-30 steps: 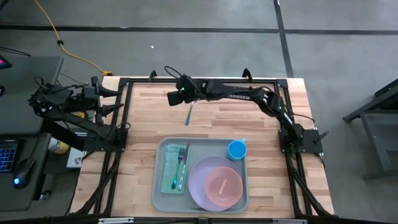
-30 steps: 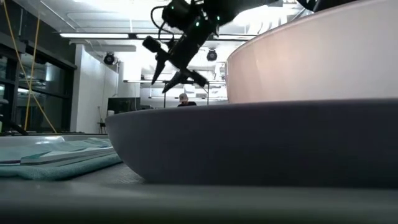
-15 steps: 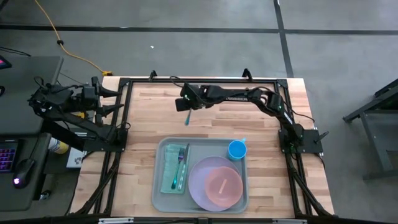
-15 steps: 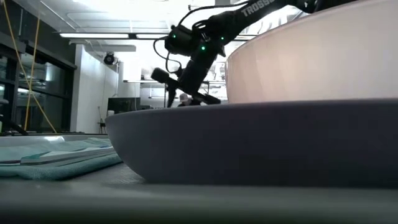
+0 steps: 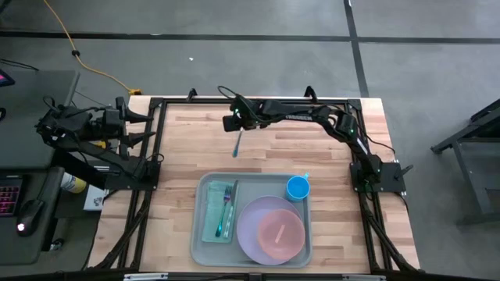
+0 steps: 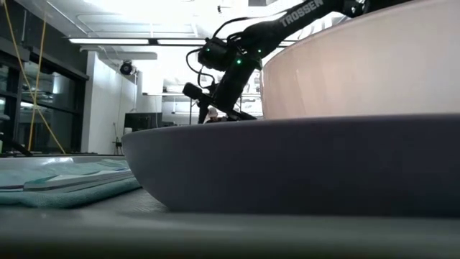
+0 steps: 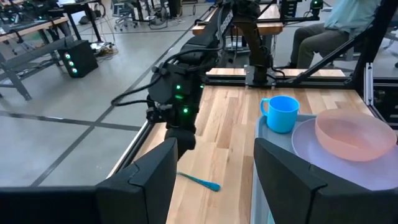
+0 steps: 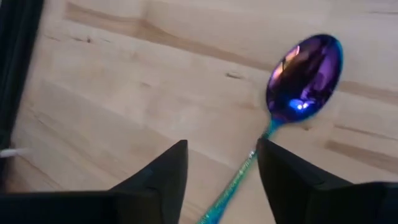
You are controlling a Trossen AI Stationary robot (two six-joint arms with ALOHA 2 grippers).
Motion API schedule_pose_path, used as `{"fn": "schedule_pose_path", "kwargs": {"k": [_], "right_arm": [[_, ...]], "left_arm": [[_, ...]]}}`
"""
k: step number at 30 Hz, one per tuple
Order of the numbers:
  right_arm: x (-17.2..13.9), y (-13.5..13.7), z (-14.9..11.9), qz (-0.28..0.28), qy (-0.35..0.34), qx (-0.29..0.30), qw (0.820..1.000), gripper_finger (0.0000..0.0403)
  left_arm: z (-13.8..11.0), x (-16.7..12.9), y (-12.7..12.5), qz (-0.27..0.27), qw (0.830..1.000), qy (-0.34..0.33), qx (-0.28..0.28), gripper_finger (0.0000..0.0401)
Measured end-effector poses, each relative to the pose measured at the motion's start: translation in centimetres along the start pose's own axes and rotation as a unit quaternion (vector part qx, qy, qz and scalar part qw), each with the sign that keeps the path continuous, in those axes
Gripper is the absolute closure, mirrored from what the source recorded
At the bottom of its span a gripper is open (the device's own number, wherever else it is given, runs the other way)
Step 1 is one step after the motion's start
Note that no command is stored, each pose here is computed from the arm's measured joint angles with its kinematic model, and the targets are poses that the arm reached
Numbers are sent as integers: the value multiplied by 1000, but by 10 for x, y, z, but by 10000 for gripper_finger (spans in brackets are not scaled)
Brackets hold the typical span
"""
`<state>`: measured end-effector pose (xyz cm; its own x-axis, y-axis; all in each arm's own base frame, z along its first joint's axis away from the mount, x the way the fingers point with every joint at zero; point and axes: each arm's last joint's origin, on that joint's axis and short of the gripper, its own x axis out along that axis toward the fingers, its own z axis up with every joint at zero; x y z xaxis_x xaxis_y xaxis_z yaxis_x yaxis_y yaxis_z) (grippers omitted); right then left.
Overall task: Set up tray
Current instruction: Put the blue spoon on top of the blue napkin to the left of the blue fork
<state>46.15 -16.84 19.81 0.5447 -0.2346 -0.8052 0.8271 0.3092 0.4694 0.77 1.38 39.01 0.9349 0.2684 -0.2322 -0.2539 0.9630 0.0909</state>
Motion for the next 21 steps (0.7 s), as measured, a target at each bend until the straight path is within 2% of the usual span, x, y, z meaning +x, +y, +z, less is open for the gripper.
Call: {"fn": "schedule_pose_path", "kwargs": {"k": [8, 13, 21], "right_arm": [[1, -9, 1, -35, 7, 21, 999, 183], [2, -7, -3, -40, 9, 44, 998, 181], [29, -9, -17, -33, 32, 76, 996, 181]], "left_arm": [[0, 0, -1, -9, 1000, 1, 0, 160], [0, 0, -1, -9, 1000, 1, 0, 160], [0, 0, -1, -9, 1000, 1, 0, 160]]}}
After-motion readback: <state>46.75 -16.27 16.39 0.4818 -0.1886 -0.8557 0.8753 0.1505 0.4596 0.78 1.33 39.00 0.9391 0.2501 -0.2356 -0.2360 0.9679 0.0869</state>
